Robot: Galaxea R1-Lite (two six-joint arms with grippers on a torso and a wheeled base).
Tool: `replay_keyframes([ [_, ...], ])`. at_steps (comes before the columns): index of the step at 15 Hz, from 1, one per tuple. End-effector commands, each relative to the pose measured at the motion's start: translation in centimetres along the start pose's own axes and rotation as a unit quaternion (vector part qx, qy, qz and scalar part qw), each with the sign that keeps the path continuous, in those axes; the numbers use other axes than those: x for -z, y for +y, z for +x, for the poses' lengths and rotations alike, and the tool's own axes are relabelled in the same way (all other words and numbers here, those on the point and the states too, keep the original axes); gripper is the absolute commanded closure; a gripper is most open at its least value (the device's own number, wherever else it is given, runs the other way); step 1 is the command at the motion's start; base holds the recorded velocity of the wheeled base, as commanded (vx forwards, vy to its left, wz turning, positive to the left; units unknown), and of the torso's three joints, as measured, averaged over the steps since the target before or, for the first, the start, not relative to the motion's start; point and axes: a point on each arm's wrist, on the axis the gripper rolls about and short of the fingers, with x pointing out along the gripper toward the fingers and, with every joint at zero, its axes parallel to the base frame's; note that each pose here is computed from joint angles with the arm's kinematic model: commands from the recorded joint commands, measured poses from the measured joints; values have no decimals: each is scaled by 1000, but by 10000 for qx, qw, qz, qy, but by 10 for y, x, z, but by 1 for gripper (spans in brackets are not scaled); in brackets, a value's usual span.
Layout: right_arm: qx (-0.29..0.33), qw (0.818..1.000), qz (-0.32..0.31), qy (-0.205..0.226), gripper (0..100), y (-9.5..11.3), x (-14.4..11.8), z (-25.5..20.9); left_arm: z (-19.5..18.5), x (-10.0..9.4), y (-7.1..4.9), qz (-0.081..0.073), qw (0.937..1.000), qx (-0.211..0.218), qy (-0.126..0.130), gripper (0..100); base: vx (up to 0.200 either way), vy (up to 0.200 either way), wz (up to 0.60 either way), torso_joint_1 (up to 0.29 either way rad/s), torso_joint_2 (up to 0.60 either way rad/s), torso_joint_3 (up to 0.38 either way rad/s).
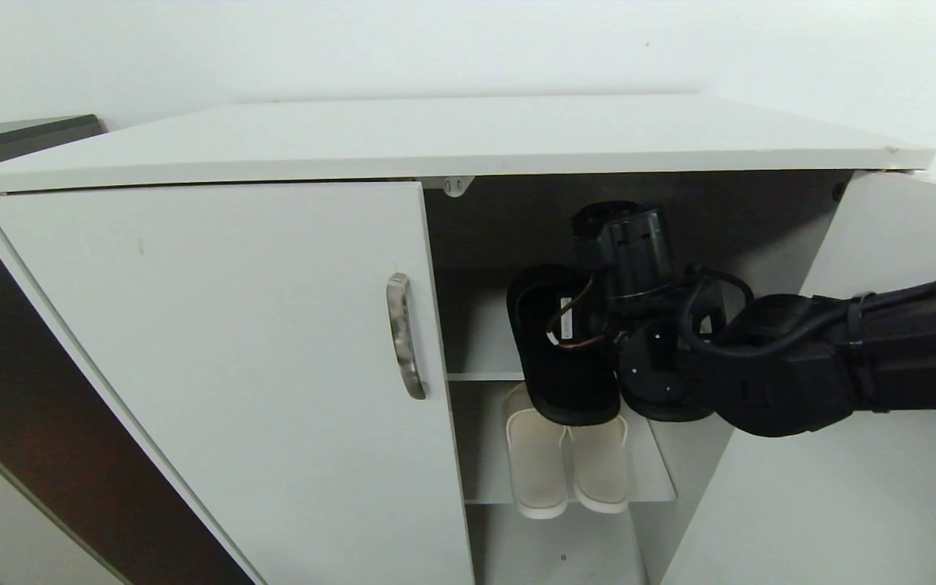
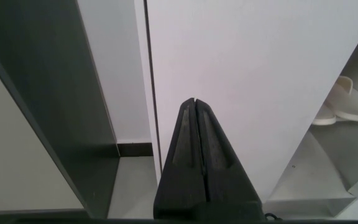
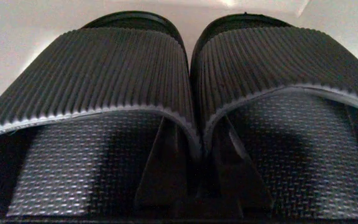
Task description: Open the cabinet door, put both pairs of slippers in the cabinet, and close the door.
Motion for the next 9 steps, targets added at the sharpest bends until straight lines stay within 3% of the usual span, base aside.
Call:
replay_keyframes([
  [1,39,10000,55,-45,100,4,-5,9,0,0,0,0,10000,-9,6,100,0,0,0,0,0,0],
  [9,129,9999,25,-3,100,9,-12,25,0,0,0,8,10000,-1,-2,100,0,0,0,0,0,0],
])
